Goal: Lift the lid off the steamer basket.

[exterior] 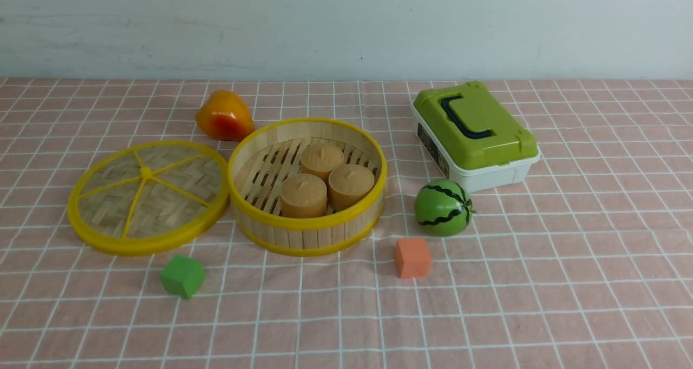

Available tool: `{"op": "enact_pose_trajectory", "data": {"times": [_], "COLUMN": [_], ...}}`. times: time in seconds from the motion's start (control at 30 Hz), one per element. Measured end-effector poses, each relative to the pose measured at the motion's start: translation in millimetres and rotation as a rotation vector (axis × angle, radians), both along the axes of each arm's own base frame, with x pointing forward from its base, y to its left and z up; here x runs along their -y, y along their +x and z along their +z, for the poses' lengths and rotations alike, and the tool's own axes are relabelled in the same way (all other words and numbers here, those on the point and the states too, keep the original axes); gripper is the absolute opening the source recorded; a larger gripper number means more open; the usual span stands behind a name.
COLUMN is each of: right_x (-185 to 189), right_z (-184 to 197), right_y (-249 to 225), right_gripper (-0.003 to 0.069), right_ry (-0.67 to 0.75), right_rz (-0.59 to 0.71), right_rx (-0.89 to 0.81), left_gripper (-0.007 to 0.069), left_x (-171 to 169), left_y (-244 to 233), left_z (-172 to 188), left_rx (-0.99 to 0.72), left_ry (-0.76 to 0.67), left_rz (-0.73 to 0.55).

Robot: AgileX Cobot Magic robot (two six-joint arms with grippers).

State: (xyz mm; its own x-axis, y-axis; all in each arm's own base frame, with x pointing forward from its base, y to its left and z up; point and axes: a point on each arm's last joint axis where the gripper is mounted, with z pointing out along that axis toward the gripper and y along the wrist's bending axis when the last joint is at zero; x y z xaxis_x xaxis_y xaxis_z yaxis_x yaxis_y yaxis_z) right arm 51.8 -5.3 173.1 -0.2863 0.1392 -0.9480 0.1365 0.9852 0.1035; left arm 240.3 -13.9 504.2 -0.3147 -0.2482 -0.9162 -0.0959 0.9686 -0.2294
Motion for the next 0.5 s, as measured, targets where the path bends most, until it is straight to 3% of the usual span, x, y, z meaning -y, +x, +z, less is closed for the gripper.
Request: {"op": "enact_pose_trajectory", "data": {"times": [0.03, 0.1, 0.23, 0.33, 0.37, 0.4, 0.47, 0.5], "right_x": [0.0, 0.0, 0.0, 0.0, 0.0, 0.0, 0.0, 0.0], "right_z": [0.0, 0.0, 0.0, 0.0, 0.0, 0.0, 0.0, 0.0], "right_y": [0.0, 0.0, 0.0, 0.0, 0.0, 0.0, 0.0, 0.0], "right_gripper": [0.0241, 0.0241, 0.0241, 0.0241, 0.0241, 0.0241, 0.0241, 0.0241], "right_ry": [0.000, 0.000, 0.000, 0.000, 0.000, 0.000, 0.000, 0.000], "right_rz": [0.000, 0.000, 0.000, 0.000, 0.000, 0.000, 0.000, 0.000], "right_rx": [0.000, 0.000, 0.000, 0.000, 0.000, 0.000, 0.000, 0.000], "left_gripper": [-0.0013, -0.0013, -0.0013, -0.0013, -0.0013, -0.0013, -0.0013, -0.0013], "left_x": [-0.3, -3.9, -6.2, -6.0, -5.9, -5.6, -5.8, -5.8], "left_y": [-4.7, -57.3, -111.6, -146.7, -148.2, -156.2, -165.4, -172.6], "left_z": [0.7, -4.1, -44.2, -117.0, -121.3, -154.0, -174.6, -203.9], "left_rx": [0.009, 0.088, 0.130, 0.096, 0.090, 0.044, 0.027, -0.004], "left_ry": [-0.003, -0.022, -0.075, -0.136, -0.139, -0.158, -0.166, -0.149], "left_rz": [-0.002, -0.016, -0.039, -0.061, -0.062, -0.066, -0.069, -0.080]}}
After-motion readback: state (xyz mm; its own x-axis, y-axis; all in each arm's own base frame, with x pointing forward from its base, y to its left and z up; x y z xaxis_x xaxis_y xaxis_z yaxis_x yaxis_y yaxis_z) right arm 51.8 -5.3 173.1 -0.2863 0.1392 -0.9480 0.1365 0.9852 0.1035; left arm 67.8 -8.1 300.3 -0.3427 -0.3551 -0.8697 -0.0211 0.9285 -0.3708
